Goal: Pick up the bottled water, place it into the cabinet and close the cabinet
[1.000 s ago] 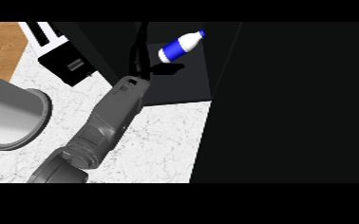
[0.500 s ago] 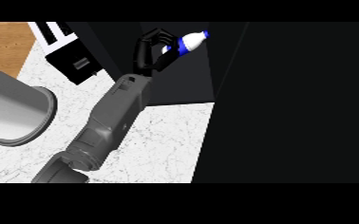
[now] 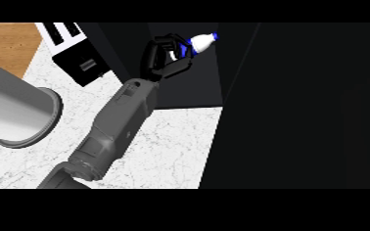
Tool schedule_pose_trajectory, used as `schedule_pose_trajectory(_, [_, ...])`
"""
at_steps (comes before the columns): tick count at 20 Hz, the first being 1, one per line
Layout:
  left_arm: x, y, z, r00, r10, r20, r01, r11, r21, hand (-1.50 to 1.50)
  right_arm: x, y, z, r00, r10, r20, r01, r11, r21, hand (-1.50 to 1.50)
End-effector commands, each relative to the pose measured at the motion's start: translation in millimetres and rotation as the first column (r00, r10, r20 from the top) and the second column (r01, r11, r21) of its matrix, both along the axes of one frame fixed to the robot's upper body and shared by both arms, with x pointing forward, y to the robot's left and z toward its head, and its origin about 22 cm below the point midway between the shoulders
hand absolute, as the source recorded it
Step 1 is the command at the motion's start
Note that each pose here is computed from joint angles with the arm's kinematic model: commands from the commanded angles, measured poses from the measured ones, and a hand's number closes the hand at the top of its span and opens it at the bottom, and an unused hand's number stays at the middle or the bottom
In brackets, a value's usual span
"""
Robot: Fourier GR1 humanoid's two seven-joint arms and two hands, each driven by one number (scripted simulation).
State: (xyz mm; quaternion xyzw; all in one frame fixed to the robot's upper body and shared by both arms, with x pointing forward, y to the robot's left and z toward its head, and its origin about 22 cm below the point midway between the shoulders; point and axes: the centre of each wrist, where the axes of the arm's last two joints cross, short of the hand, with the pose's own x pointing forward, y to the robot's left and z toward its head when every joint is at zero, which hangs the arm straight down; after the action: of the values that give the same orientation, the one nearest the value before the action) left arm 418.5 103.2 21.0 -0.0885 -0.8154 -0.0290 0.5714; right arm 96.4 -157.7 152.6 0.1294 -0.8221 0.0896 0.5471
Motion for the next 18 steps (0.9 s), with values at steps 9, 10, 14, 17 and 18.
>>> schedule_pose_trajectory(9, [-43.9,26.4,-27.0,0.995,-0.095,-0.029,0.087,0.974,-0.210,1.50,-15.5,-12.1,14.0,0.998,-0.042,0.052,0.045,0.998,-0.050,-1.50])
schedule_pose_trajectory(10, [-60.2,17.1,-39.7,0.991,-0.125,-0.049,0.113,0.971,-0.210,1.50,-6.4,-17.3,14.6,0.998,-0.059,0.038,0.061,0.996,-0.060,-1.50])
schedule_pose_trajectory(14, [-62.2,38.6,-10.2,0.989,-0.141,-0.037,0.127,0.960,-0.250,1.50,-14.2,-12.9,14.6,0.999,-0.021,0.029,0.024,0.997,-0.078,-1.50])
schedule_pose_trajectory(17, [-105.2,39.8,-38.4,0.986,-0.153,-0.060,0.132,0.955,-0.265,1.50,-10.3,-18.2,13.9,1.000,-0.002,0.009,0.003,0.994,-0.113,1.50])
schedule_pose_trajectory(18, [-112.8,48.0,-34.6,0.984,-0.170,-0.060,0.149,0.955,-0.255,1.50,-10.8,-16.2,11.9,1.000,0.012,-0.010,-0.013,0.994,-0.107,1.50])
